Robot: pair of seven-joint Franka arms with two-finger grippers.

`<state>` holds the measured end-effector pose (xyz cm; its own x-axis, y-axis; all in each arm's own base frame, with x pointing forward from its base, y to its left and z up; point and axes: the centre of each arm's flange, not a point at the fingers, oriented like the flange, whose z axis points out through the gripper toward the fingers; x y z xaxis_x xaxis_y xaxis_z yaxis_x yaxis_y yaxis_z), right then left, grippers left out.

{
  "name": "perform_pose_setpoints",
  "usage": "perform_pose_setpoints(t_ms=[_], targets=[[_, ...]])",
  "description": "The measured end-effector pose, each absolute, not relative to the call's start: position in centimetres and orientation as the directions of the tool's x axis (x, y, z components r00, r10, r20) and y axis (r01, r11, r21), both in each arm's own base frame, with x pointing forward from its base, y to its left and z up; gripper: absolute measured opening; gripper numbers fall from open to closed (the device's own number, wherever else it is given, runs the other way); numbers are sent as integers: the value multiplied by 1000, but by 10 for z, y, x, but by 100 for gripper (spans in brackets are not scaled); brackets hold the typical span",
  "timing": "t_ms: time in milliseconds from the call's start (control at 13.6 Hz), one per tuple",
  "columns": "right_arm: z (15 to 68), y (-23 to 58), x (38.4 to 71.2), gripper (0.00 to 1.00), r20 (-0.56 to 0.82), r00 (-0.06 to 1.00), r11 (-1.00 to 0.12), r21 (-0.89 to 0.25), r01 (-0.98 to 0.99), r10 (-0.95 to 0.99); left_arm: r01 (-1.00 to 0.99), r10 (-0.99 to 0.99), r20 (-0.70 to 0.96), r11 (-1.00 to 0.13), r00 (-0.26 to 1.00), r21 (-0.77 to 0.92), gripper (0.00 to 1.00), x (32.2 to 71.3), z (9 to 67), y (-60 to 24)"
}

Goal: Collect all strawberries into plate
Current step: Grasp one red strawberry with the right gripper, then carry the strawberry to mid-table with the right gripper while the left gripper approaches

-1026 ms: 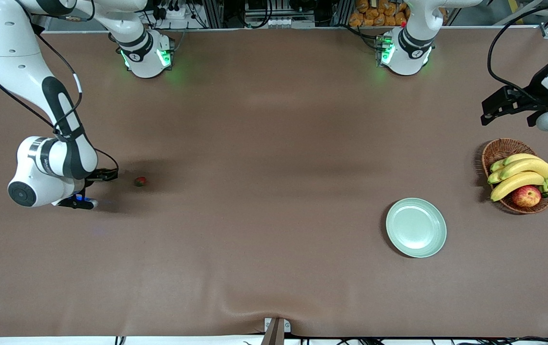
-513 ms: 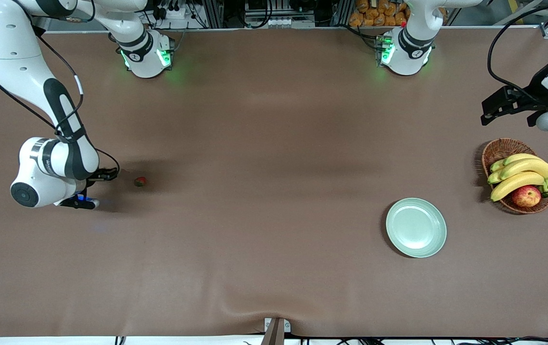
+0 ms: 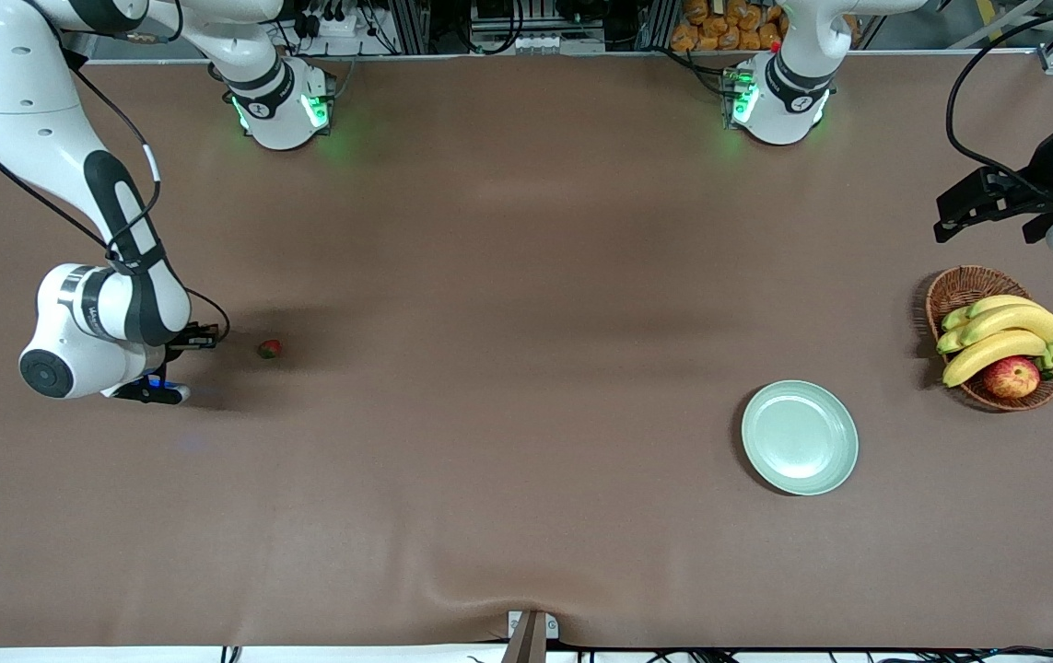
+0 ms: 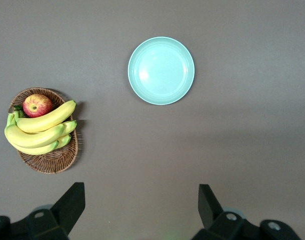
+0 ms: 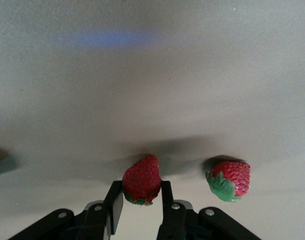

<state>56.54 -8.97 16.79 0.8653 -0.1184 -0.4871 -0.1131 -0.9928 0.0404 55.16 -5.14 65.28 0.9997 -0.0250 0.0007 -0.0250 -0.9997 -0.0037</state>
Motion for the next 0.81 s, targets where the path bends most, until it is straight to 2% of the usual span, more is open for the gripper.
perform_pose_setpoints(t_ms=[73,440,806], targets=[[168,-90,565,32,-487,865,-993,41,-113,-119,-24,-24,1,-1000,1000,-4,100,552,653,-51],[177,-89,576,31,-448,887,-993,39,-110,-115,-19,-19,1,-1000,1000,-4,100,552,653,-48],[287,-15,644,31,-217,976,-1000,-30,-7,-1,-20,-20,1,-1000,1000,-4,100,552,653,-49]])
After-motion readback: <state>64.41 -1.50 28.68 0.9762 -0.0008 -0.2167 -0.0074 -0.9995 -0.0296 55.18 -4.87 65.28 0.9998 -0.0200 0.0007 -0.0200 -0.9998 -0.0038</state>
